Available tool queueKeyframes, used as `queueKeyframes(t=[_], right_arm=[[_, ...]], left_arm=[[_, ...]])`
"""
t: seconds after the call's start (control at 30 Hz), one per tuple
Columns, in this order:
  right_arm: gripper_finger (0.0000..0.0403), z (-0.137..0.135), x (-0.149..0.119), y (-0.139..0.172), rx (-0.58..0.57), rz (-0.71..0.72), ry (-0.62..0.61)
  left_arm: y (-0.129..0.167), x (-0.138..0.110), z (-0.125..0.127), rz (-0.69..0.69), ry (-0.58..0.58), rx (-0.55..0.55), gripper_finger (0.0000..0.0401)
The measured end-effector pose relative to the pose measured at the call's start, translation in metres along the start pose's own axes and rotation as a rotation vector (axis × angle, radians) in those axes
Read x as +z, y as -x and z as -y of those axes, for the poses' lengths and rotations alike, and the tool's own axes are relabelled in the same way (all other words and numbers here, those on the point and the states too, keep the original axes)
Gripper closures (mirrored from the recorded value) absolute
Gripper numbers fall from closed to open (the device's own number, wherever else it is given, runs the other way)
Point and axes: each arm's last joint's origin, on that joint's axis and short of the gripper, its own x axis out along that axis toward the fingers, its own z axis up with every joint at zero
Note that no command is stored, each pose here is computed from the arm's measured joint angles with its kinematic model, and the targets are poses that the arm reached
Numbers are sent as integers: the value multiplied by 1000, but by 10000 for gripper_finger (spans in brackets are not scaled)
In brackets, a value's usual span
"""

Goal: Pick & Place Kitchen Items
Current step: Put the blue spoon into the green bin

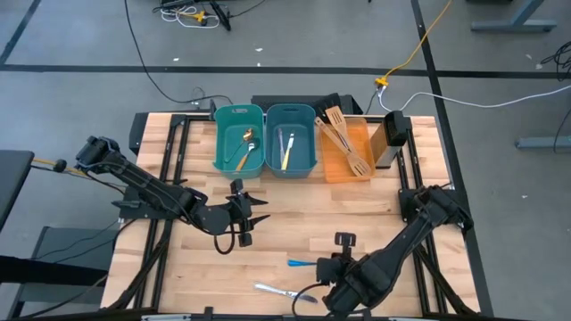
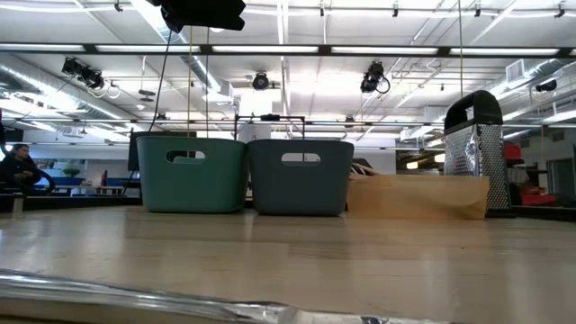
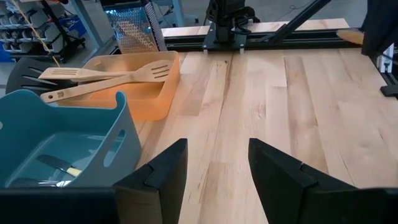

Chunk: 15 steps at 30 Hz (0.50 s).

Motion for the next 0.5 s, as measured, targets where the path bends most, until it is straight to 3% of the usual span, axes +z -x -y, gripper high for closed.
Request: queueKeyframes(t=[0.5], right_arm=[[387, 15, 21, 27, -111, 225, 3]], left_arm=[[0, 2, 1, 11, 19, -17, 224]])
